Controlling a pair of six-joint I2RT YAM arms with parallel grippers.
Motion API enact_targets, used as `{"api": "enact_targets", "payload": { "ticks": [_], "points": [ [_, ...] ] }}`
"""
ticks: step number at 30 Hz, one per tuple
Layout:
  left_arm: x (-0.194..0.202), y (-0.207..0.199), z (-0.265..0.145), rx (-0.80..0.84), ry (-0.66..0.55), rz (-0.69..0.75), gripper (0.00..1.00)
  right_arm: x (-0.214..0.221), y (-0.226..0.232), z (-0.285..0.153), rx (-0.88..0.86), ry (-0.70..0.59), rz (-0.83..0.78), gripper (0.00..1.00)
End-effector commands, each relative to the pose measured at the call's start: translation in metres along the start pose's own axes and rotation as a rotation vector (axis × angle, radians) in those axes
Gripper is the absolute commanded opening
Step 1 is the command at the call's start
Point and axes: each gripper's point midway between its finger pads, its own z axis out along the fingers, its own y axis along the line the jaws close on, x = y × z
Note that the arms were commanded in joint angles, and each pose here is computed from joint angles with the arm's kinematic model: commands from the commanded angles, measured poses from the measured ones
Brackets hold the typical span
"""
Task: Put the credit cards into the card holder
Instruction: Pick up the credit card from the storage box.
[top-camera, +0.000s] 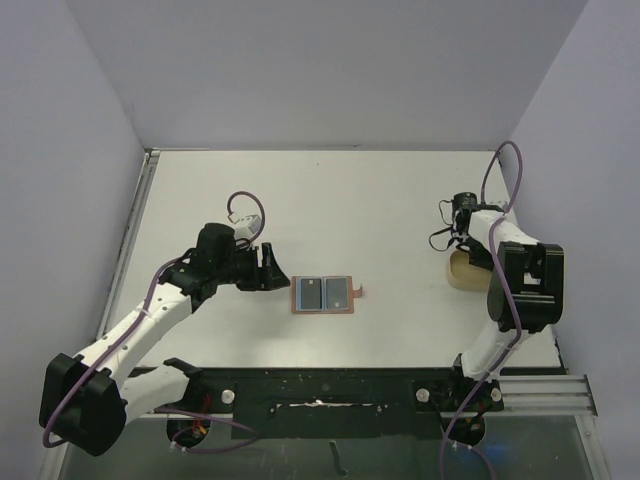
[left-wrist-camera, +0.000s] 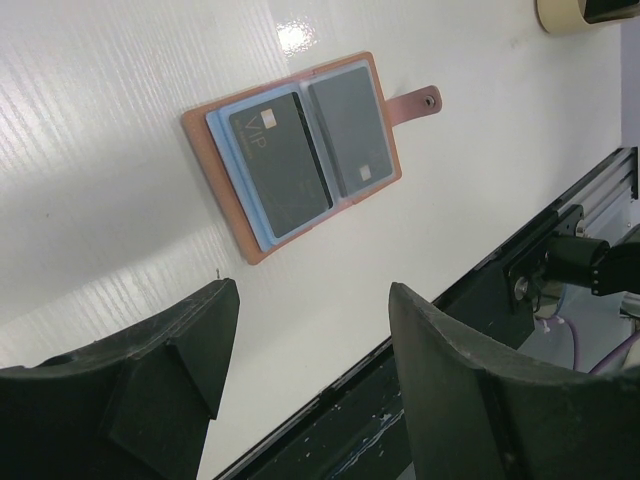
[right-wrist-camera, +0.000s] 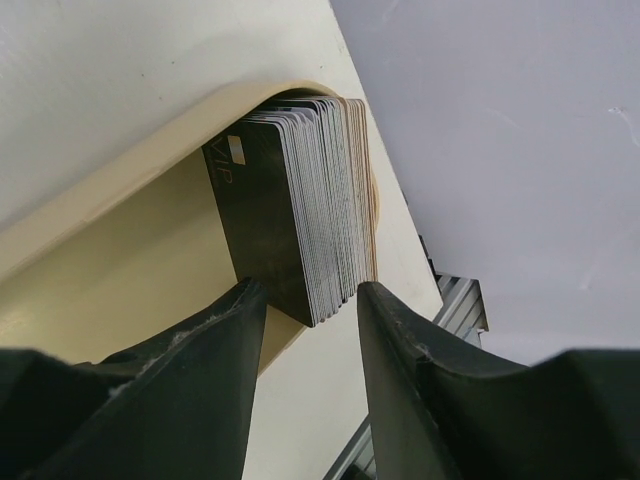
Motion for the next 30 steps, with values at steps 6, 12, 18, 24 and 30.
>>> {"api": "enact_targets", "payload": {
  "ticks": [6, 12, 18, 24, 30],
  "points": [
    [-0.016, -0.015, -0.011, 0.039, -0.057, 0.058, 0.61, -0.020, -0.017, -0.003, 0.062, -0.046, 0.004, 0.34],
    [-0.017, -0.015, -0.010, 0.031, -0.059, 0.065, 0.61, -0.024, -0.014, -0.004, 0.060, -0.042, -0.010, 0.38],
    [-0.014, -0.014, -0.010, 0.018, -0.058, 0.069, 0.61, -0.025, -0.018, -0.005, 0.091, -0.040, -0.006, 0.42],
    [-0.010, -0.011, -0.003, 0.006, -0.036, 0.059, 0.61, -0.029, -0.019, -0.003, 0.114, -0.041, 0.008, 0.45],
    [-0.009, -0.003, 0.003, -0.010, -0.017, 0.038, 0.61, -0.027, -0.013, 0.005, 0.084, -0.041, 0.005, 0.45]
  ]
}}
